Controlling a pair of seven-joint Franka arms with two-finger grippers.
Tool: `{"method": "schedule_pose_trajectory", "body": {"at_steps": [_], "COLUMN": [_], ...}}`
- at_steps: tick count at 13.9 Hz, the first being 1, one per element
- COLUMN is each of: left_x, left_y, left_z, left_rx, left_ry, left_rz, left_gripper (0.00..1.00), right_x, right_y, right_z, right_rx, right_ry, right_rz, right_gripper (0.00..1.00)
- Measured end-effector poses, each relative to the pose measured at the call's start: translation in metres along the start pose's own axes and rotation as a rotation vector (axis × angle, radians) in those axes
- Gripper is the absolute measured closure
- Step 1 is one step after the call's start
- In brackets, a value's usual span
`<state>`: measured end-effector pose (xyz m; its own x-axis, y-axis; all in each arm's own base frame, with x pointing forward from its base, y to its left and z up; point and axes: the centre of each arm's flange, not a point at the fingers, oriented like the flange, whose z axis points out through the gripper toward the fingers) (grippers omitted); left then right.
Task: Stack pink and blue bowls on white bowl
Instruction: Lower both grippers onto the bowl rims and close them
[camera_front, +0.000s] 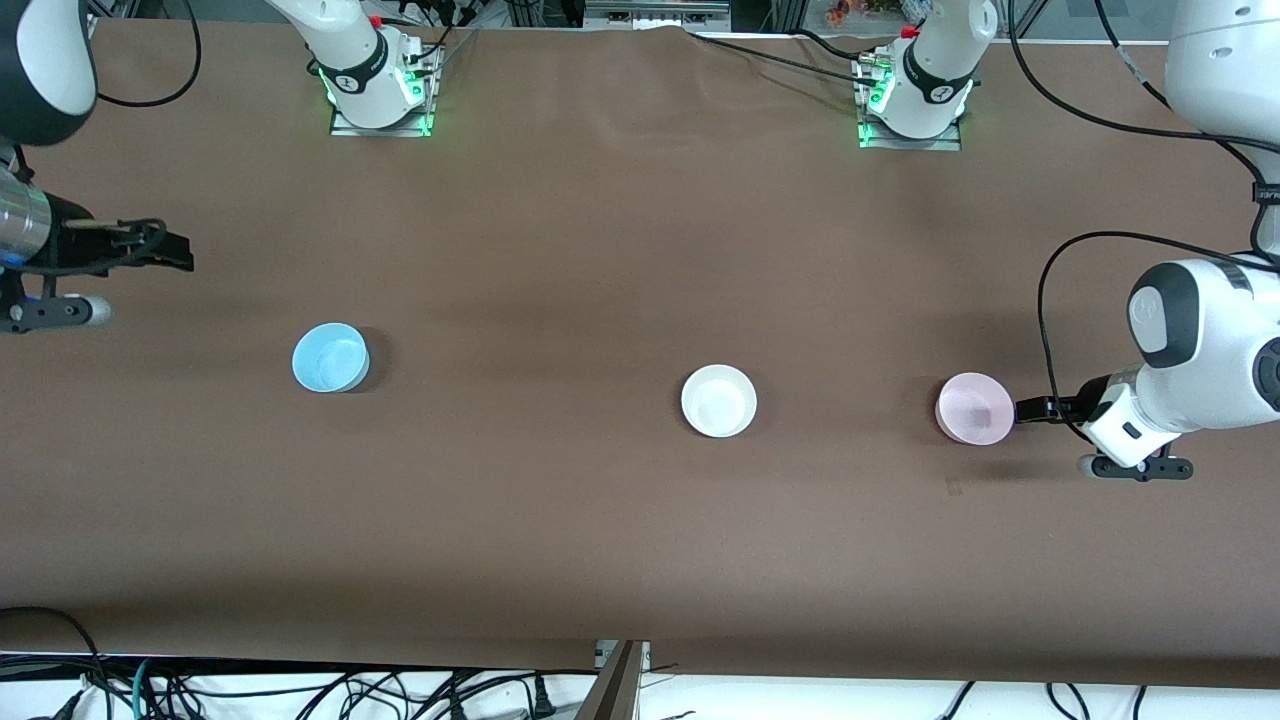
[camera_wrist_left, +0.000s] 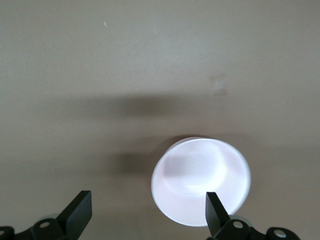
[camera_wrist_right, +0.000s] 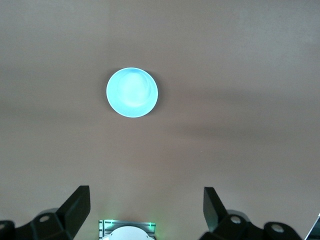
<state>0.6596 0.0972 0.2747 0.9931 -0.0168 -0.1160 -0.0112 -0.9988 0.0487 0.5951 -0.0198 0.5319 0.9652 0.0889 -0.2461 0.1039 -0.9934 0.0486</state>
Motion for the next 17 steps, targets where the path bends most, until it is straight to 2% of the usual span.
{"method": "schedule_pose_trajectory", "body": {"at_steps": [3,9,13,16,17], "left_x": [-0.013,-0.021,-0.028,-0.036,-0.039], "left_y": [-0.022,-0.008,-0.005,-0.003,-0.002], "left_z": [0.025,0.051,0.067,0.083,0.086], "left_rx": [-0.010,-0.014,-0.011,-0.011,-0.012], "left_ry": [-0.023,-0.010,0.007,0.008,0.007], "left_rz": [0.005,0.025,0.028,0.029,0.029], "left_gripper": [0.00,0.00,0.00,0.03,0.07], "right_x": [0.018,0.051,0.089,0.097,0.096], "right_y": [0.016,0.034,0.029,0.026,0.025], "right_z": [0.022,0.069,0.147,0.199,0.211], "right_rx": [0.003,0.012,0.050,0.052,0.059], "right_ry": [-0.002,-0.006,0.001,0.011,0.021], "right_rz": [0.024,0.046,0.047,0.047,0.051], "right_gripper": [0.00,0.00,0.00,0.00,0.00]}}
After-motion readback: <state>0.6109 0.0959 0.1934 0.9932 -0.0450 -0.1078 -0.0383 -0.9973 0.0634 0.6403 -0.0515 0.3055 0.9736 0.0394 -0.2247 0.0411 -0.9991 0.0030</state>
